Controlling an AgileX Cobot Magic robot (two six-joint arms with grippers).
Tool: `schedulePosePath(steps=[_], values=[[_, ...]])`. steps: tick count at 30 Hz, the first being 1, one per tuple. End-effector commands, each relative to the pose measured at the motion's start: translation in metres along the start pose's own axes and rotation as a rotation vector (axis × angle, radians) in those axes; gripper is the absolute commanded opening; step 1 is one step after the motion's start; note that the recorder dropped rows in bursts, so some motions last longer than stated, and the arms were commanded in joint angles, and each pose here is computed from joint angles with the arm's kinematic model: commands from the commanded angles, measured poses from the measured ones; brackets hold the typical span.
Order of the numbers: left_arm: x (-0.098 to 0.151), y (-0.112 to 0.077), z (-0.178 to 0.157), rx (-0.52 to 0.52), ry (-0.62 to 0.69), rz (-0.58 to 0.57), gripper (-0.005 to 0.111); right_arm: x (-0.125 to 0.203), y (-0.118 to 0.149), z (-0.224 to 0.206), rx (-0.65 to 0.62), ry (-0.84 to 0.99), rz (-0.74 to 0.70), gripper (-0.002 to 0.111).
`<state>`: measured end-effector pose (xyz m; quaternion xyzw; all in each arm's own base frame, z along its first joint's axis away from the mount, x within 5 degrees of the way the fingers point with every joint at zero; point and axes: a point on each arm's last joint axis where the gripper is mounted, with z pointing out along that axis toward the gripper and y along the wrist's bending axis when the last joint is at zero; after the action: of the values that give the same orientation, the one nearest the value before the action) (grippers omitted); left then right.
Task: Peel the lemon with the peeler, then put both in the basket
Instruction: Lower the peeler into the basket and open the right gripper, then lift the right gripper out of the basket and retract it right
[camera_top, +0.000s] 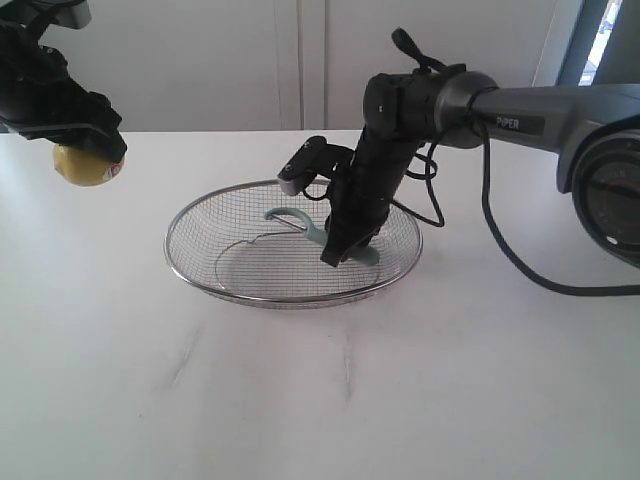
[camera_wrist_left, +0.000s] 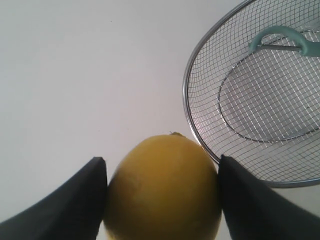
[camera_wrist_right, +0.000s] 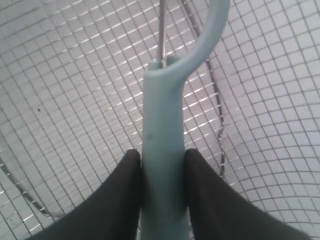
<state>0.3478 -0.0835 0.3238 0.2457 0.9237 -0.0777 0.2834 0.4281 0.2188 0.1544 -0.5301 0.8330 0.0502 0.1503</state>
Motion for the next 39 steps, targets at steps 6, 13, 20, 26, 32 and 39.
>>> schedulePosePath(steps=[6, 13, 20, 26, 32, 39], values=[[0.000, -0.003, -0.005, 0.006, -0.012, -0.005, 0.000, 0.001, -0.002, 0.001, 0.024, 0.014, 0.032, 0.013], [0.000, -0.003, -0.005, 0.006, -0.012, -0.005, 0.000, 0.001, -0.002, 0.001, 0.023, 0.014, 0.041, 0.034], [0.000, -0.003, -0.005, 0.006, -0.012, -0.005, 0.000, 0.001, -0.002, 0.001, 0.025, 0.012, 0.041, 0.049], [0.000, -0.003, -0.005, 0.006, -0.012, -0.005, 0.000, 0.001, -0.002, 0.001, 0.024, 0.009, 0.061, 0.049], [0.000, -0.003, -0.005, 0.006, -0.012, -0.005, 0.000, -0.004, -0.003, -0.017, 0.042, -0.021, 0.083, 0.049], [0.000, -0.003, -0.005, 0.006, -0.012, -0.005, 0.000, -0.011, 0.000, -0.053, 0.060, -0.088, 0.199, 0.049]])
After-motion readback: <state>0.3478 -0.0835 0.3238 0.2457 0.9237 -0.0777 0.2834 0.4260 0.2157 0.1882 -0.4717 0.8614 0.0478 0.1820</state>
